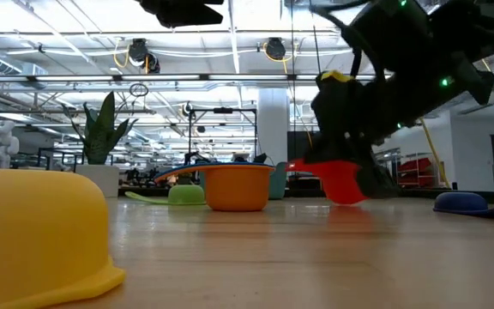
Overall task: Nest measuring cups in basket
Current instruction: Stack the red measuring cup on top of the blue measuring cup
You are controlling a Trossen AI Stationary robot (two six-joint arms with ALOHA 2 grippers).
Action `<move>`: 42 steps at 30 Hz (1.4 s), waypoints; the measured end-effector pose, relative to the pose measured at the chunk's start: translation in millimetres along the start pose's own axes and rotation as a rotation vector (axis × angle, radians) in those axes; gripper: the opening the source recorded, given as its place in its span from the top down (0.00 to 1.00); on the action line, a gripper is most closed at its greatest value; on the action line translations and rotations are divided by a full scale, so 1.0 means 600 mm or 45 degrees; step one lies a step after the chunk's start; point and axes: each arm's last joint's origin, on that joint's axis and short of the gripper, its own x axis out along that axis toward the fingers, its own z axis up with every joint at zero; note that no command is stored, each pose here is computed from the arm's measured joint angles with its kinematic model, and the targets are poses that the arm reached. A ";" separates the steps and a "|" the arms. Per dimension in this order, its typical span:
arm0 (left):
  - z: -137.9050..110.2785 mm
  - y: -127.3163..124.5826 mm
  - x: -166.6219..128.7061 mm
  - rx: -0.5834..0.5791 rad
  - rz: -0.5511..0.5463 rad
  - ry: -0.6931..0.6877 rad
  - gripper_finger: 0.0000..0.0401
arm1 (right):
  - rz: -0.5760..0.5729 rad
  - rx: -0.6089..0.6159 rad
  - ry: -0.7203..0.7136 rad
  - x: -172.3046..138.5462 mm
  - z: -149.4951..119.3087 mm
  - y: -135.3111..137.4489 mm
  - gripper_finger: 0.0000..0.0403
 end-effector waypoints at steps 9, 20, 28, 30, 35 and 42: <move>0.004 0.004 0.000 0.060 0.107 -0.013 0.14 | -0.067 0.506 -0.138 -0.047 0.007 -0.070 1.00; -0.017 -0.014 0.044 0.193 0.145 0.004 0.15 | 0.172 1.131 -0.382 -0.100 -0.010 -0.142 1.00; -0.016 -0.031 0.090 0.249 0.079 -0.033 0.31 | 0.367 1.273 -0.407 -0.097 -0.016 -0.145 1.00; -0.017 -0.033 0.104 0.243 0.081 -0.021 0.35 | 0.384 1.288 -0.412 -0.096 -0.016 -0.146 1.00; -0.027 -0.044 0.136 0.264 0.069 0.039 0.43 | 0.399 1.287 -0.419 -0.096 -0.016 -0.146 1.00; -0.034 -0.030 0.163 0.201 0.068 0.146 0.45 | 0.400 1.284 -0.417 -0.096 -0.016 -0.145 1.00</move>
